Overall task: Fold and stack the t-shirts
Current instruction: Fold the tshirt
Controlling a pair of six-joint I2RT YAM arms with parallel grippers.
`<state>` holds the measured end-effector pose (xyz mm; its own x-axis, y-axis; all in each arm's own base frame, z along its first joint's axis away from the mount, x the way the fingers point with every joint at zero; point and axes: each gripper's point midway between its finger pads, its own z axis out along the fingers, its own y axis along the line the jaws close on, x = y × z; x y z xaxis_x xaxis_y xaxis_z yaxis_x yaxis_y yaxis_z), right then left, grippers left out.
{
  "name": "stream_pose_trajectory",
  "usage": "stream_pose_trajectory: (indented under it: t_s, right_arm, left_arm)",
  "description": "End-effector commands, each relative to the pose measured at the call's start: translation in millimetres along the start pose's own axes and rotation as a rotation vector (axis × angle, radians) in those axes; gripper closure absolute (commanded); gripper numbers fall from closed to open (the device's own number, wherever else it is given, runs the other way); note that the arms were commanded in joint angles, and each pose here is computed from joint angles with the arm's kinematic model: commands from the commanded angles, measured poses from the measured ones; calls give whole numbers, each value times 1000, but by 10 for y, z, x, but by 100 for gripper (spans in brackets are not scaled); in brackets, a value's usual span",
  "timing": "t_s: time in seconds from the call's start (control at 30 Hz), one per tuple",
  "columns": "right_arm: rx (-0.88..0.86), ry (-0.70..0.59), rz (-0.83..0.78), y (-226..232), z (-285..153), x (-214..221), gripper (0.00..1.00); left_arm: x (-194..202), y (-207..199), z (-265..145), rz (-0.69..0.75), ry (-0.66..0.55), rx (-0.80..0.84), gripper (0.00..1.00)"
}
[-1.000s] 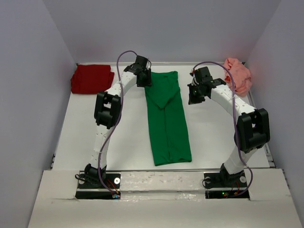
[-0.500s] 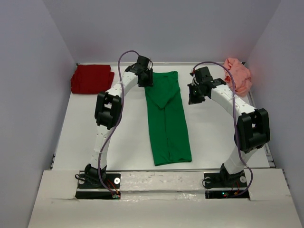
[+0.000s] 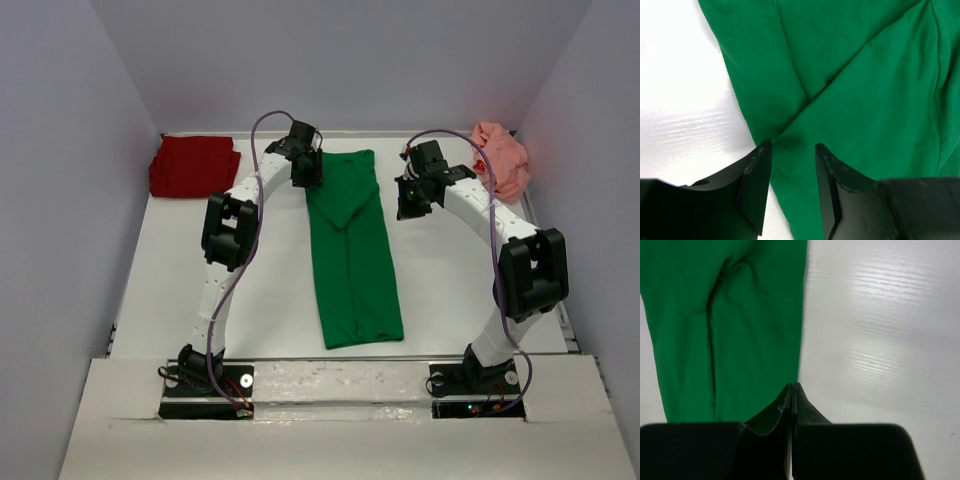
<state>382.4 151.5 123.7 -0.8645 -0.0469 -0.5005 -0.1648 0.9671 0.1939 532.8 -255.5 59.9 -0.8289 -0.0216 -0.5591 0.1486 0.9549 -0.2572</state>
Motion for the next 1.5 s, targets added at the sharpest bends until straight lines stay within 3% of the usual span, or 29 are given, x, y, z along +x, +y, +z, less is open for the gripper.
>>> stream_pose_trajectory:
  t_s: [0.0, 0.53, 0.7, 0.77, 1.3, 1.37, 1.4, 1.47]
  right_arm:
    - [-19, -31, -17, 71, -8, -95, 100]
    - [-20, -24, -15, 72, 10, -79, 100]
    - [-20, -18, -14, 68, 29, -59, 100]
    - [-20, -21, -14, 68, 24, -66, 100]
    - [-29, -19, -16, 81, 35, -59, 100]
    - [-28, -18, -14, 80, 38, -53, 100]
    - [-28, -15, -14, 77, 46, -44, 100]
    - [-27, -13, -17, 75, 51, -41, 100]
  left_arm:
    - [-74, -93, -38, 14, -15, 30, 50]
    - [-2, -87, 30, 14, 0, 30, 53]
    - [3, -81, 53, 15, 2, 27, 72]
    - [8, -71, 75, 14, 5, 27, 74]
    - [93, -38, 167, 14, 28, 22, 73]
    - [102, -36, 177, 13, 28, 18, 76]
    - [99, -36, 170, 12, 27, 16, 88]
    - [92, -19, 172, 9, 24, 6, 100]
